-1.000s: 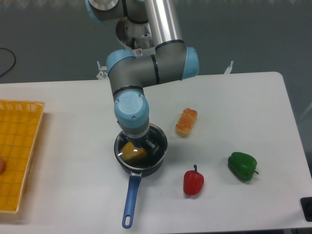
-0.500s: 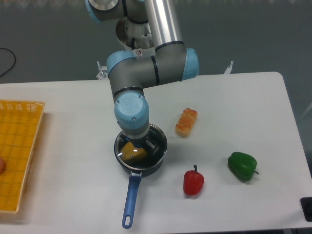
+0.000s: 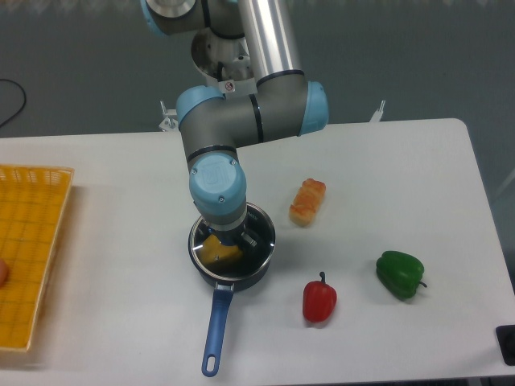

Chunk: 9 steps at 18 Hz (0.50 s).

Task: Close the pot lid
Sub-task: 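Hold the glass lid resting on the saucepan rim, then open the gripper and raise it away from the lid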

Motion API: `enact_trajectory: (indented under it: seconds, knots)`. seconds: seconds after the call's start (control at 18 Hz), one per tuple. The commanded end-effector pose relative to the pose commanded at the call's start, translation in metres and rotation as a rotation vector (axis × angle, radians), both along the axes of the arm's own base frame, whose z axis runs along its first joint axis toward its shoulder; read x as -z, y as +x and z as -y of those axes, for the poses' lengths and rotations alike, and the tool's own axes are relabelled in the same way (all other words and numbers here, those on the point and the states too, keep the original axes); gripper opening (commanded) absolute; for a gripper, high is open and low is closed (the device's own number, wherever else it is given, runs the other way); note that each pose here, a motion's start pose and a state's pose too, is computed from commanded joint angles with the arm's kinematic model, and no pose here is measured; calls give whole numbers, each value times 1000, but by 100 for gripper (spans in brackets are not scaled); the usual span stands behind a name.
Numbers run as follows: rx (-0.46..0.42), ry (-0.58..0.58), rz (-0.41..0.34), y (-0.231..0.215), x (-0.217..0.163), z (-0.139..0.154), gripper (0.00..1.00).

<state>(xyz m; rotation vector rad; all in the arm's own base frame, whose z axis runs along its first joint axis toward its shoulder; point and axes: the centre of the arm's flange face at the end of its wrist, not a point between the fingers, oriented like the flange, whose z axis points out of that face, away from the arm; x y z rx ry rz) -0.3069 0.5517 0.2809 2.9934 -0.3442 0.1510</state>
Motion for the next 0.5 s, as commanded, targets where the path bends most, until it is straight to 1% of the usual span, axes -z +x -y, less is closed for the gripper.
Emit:
enact_trajectory:
  seconds: [0.11,0.33,0.5]
  knots:
    - [3,3,-1,-1,-1,0,99]
    - [-2,15,-13,-1,-14,3,100]
    - [-2,39,-34,2,-34,8,100]
